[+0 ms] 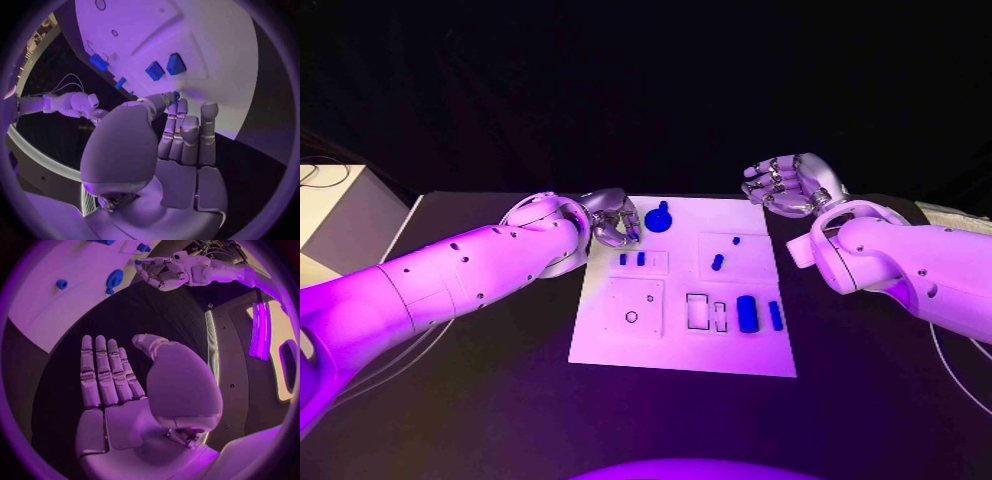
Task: Assemble the parts on the task board
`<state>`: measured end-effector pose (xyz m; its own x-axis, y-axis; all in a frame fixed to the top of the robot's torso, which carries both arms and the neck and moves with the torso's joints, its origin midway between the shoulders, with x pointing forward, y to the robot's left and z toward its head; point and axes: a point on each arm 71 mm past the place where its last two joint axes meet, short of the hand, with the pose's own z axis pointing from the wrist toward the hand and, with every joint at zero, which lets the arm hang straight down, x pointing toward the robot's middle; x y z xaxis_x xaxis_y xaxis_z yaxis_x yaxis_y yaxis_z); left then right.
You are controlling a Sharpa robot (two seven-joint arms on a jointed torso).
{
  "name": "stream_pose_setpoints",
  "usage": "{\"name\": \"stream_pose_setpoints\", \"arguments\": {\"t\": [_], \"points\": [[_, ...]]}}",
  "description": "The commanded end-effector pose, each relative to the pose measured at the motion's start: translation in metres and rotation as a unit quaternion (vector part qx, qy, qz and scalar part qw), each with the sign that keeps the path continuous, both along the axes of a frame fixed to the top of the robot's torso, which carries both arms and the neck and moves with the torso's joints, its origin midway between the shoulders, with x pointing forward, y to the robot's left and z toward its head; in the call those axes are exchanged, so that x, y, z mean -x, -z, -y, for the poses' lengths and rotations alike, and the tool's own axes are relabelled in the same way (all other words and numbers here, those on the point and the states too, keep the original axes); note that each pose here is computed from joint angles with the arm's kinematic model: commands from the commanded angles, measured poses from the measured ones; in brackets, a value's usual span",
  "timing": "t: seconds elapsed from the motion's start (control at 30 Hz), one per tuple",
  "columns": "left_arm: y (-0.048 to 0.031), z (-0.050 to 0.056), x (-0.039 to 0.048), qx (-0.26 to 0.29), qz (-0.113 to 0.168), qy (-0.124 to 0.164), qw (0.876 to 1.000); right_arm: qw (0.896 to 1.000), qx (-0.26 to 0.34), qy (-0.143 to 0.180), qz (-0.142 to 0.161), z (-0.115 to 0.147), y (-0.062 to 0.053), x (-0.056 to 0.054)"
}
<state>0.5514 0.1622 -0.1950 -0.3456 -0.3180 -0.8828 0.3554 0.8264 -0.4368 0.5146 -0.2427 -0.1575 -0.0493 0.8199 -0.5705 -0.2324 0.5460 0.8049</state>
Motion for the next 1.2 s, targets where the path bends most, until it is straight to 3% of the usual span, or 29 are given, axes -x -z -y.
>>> {"name": "stream_pose_setpoints", "arguments": {"t": [0.03, 1.2], "points": [[0.0022, 0.0026, 0.0002, -0.008, -0.009, 0.004, 1.0, 1.0, 0.0, -0.006, 0.007, -0.0014, -0.0009, 0.0005], [0.0119, 0.0081, 0.0006, -0.032, -0.026, 0.009, 0.999, 1.0, 0.0, -0.007, 0.004, -0.0013, -0.0002, 0.0]]}}
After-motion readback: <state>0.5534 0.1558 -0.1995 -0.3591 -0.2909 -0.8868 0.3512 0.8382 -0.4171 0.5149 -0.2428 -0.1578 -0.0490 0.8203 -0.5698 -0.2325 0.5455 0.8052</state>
